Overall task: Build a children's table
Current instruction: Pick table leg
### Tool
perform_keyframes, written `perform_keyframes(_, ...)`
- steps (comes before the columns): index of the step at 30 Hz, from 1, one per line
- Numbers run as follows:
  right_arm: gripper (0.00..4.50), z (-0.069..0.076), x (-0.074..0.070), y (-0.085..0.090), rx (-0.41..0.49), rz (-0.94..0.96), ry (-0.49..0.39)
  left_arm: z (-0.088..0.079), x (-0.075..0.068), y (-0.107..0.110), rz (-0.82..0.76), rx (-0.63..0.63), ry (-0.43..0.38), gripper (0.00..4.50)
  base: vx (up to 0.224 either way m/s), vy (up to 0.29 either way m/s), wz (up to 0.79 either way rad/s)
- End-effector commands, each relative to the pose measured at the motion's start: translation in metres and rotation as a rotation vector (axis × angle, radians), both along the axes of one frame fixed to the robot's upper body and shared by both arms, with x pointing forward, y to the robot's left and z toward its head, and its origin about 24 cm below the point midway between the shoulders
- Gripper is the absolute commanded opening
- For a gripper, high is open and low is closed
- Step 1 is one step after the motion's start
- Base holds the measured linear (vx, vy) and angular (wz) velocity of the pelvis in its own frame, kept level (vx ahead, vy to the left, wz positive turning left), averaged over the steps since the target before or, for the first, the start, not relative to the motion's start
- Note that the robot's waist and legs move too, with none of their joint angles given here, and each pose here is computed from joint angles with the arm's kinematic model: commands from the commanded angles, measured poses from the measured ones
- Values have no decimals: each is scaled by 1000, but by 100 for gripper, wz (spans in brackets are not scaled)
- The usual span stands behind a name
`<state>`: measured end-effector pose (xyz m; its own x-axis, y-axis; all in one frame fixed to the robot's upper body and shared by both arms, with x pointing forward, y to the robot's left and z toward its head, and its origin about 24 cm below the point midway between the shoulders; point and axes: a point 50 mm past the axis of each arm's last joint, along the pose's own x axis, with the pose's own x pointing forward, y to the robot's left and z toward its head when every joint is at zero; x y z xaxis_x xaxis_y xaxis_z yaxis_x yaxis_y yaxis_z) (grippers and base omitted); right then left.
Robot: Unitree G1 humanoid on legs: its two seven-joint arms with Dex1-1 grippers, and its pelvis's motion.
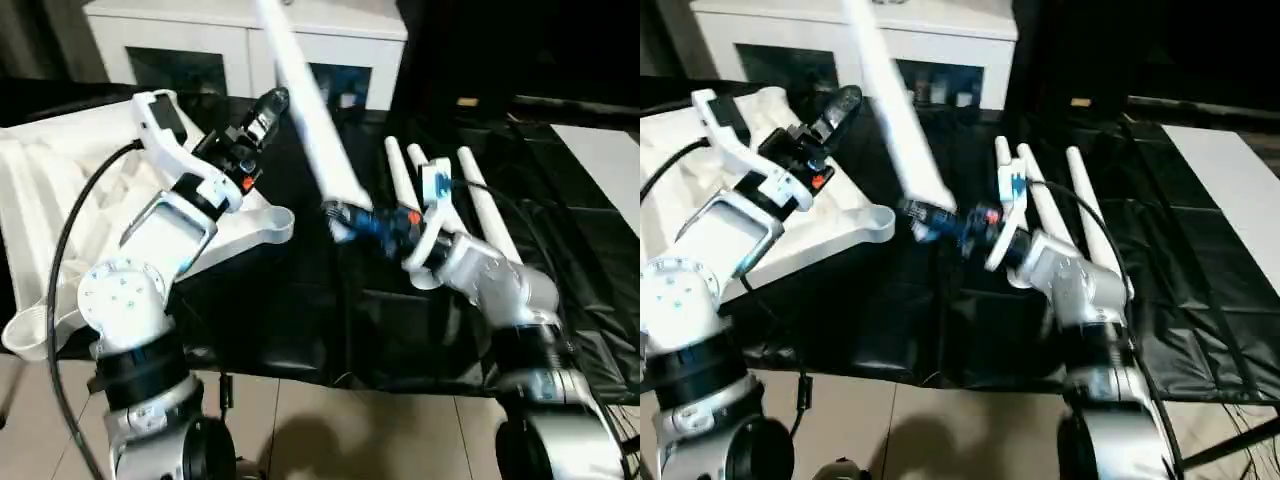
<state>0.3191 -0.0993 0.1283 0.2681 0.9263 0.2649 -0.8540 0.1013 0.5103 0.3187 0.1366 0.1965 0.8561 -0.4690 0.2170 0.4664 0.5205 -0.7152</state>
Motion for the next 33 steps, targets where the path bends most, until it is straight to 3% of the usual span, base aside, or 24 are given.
perform_keyframes(1,305,14,-8,0,14,44,-63,-2,3,-5,-27,27,40,450,0,0,0)
perform_keyframes(6,305,16,-18,2,-9,75,-91,-1,5,-6,-46,-7,59,450,0,0,0)
perform_keyframes(8,305,10,-21,5,-81,65,-88,9,3,-10,-91,-68,24,450,0,0,0)
perform_keyframes(13,305,3,-20,6,-138,34,-73,11,1,-11,-124,-75,18,450,0,0,0)
perform_keyframes(16,304,2,-19,7,-149,20,-67,9,1,-11,-129,-60,32,414,0,0,0)
perform_keyframes(18,304,1,-17,7,-168,-6,-61,6,0,-11,-132,-45,53,414,0,0,0)
perform_keyframes(20,304,1,-16,7,-172,-12,-59,6,0,-11,-133,-44,55,371,0,0,0)
perform_keyframes(22,304,0,-15,7,-180,-19,-56,5,-1,-11,-136,-42,56,371,0,0,0)
perform_keyframes(33,304,-4,-15,7,-237,10,-56,5,-9,-9,-169,35,24,270,0,0,0)
